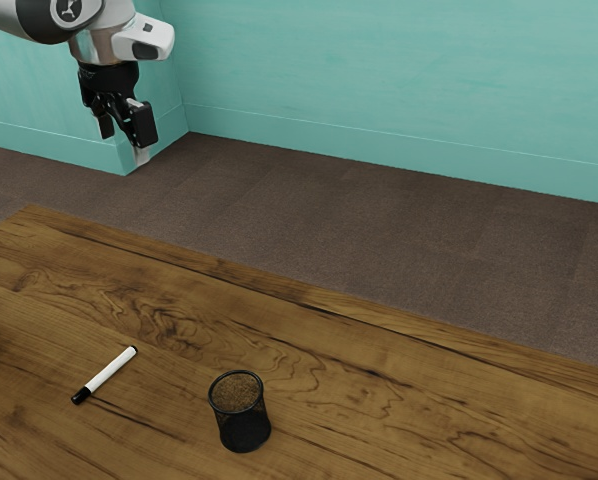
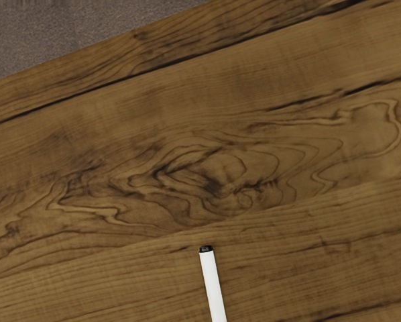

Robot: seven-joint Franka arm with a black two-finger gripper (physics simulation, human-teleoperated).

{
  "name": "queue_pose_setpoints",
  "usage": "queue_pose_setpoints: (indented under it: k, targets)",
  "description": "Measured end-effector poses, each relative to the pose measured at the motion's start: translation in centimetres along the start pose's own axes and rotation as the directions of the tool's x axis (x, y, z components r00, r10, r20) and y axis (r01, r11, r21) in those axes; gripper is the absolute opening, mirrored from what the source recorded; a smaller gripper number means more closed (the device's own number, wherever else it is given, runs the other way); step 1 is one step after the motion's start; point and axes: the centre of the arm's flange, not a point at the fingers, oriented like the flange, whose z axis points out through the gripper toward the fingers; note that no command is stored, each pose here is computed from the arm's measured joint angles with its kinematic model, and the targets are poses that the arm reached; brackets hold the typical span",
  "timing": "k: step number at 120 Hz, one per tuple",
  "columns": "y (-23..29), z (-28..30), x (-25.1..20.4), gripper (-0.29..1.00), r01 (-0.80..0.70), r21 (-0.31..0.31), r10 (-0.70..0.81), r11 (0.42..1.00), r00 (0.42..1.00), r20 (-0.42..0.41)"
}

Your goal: Put the marker into the pen holder.

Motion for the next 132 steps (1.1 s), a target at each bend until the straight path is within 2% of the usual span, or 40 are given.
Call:
queue_pose_setpoints:
  k: [29, 35, 41, 52, 58, 65, 81, 88, 104, 123, 132]
  targets:
    - [-2.1, 0.5, -1.1, 0.7, 0.049, -0.048, -0.049, 0.998, 0.999, 0.005]
    - [-1.3, 1.8, -3.2, 0.7, 0.052, -0.071, -0.049, 0.996, 0.998, 0.043]
    - [-0.2, 7.3, -6.9, 0.7, 0.063, -0.114, -0.049, 0.992, 0.992, 0.12]
    - [1.2, 22.3, -11.0, 0.7, 0.121, -0.208, -0.057, 0.971, 0.956, 0.289]
    - [0.9, 28.1, -12.4, 0.7, 0.169, -0.234, -0.083, 0.957, 0.938, 0.336]
    - [0.7, 32.5, -12.6, 0.7, 0.197, -0.238, -0.102, 0.951, 0.928, 0.358]
    - [2.4, 34.8, -10.8, 0.7, 0.15, -0.219, -0.08, 0.964, 0.951, 0.299]
    - [3.6, 35.9, -12.0, 0.69, 0.129, -0.221, -0.066, 0.967, 0.96, 0.272]
    - [0.1, 39.0, -17.5, 0.7, 0.238, -0.235, -0.185, 0.942, 0.956, 0.226]
    - [-0.6, 38.9, -16.7, 0.69, 0.192, -0.205, -0.173, 0.96, 0.979, 0.108]
    - [-0.6, 39.5, -16.2, 0.65, 0.169, -0.189, -0.156, 0.967, 0.984, 0.082]
